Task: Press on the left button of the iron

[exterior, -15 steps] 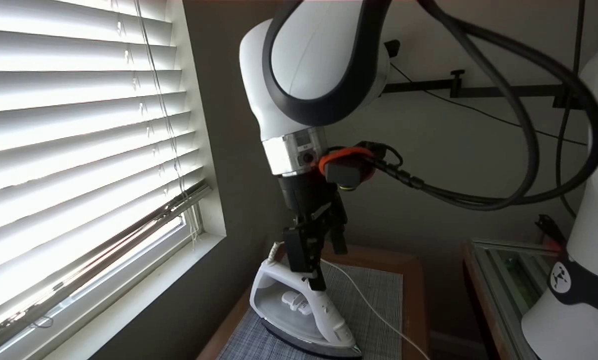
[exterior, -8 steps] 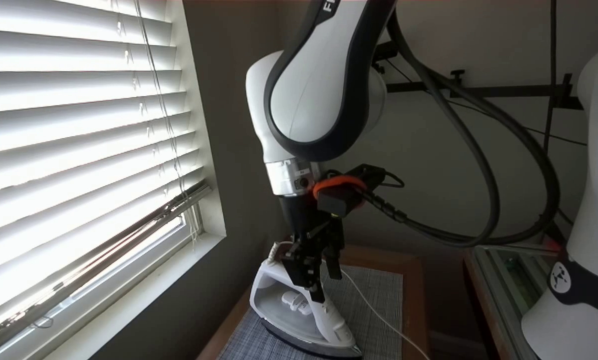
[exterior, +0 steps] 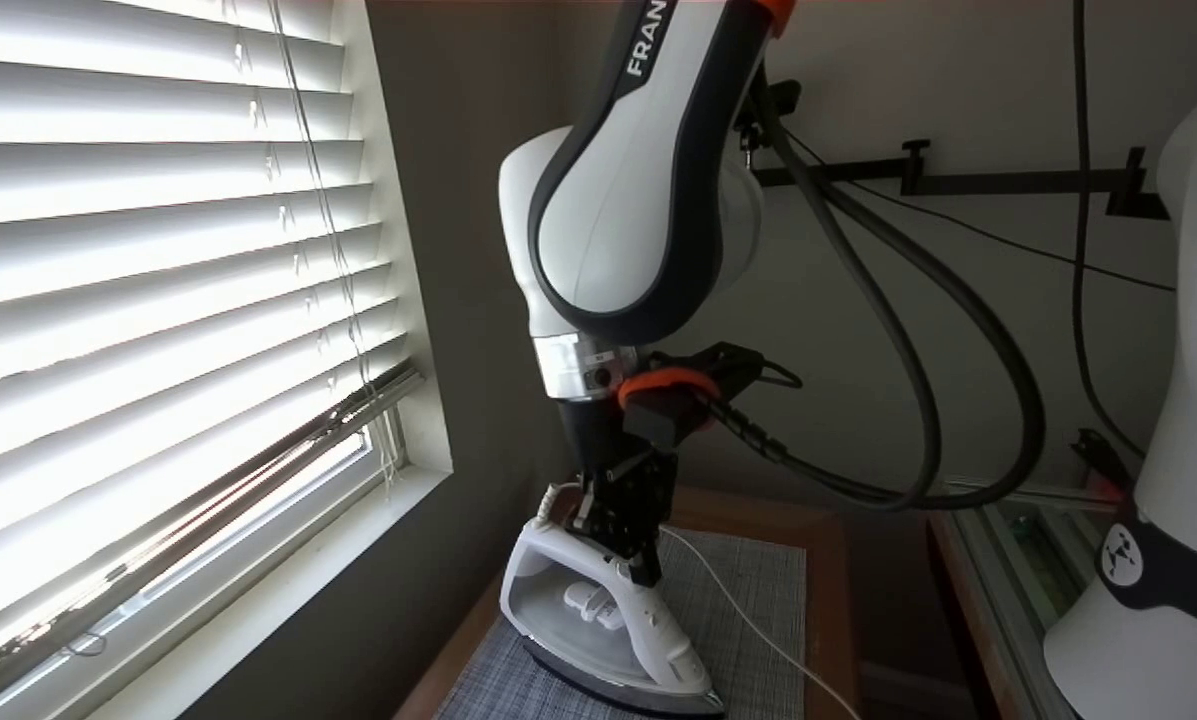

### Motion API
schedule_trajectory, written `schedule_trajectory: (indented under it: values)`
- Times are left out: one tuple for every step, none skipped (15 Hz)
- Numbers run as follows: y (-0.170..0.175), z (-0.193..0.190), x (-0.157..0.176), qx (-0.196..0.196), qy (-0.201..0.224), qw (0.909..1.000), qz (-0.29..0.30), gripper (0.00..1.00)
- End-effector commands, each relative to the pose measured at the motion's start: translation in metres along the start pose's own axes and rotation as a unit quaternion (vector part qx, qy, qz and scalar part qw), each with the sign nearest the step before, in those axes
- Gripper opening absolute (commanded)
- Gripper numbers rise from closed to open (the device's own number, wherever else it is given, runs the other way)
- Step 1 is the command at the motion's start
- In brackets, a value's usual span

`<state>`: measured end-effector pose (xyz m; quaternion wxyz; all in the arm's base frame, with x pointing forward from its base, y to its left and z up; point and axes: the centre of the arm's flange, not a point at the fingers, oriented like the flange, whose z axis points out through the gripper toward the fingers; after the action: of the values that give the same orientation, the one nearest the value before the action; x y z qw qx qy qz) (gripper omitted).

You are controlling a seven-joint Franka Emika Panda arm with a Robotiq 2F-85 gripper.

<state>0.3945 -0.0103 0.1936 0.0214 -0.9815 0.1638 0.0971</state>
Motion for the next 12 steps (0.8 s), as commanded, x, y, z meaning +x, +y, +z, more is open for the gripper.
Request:
schedule_trajectory:
  values:
    - [0.003,0.006,0.015,-0.001,0.005,0.9998,0.018,0.0]
    - [0.004,0.007,0.016,-0.003,0.004,0.9998,0.021,0.0]
    - [0.005,0.007,0.017,-0.003,0.004,0.9997,0.023,0.0]
    - [0.006,0.008,0.018,-0.003,0.004,0.9997,0.025,0.0]
    - [0.007,0.008,0.019,-0.003,0.003,0.9996,0.027,0.0]
    - [0.008,0.008,0.02,-0.003,0.002,0.9996,0.029,0.0]
    - [0.009,0.009,0.021,-0.003,0.001,0.9995,0.033,0.0]
    - [0.01,0.01,0.022,-0.003,0.0,0.9994,0.035,0.0]
    - [0.011,0.01,0.023,-0.003,-0.001,0.9993,0.037,0.0]
    - [0.012,0.011,0.024,-0.003,-0.001,0.9993,0.038,0.0]
    - [0.013,0.011,0.024,-0.003,-0.001,0.9992,0.039,0.0]
    - [0.013,0.011,0.025,-0.004,0.001,0.9992,0.04,0.0]
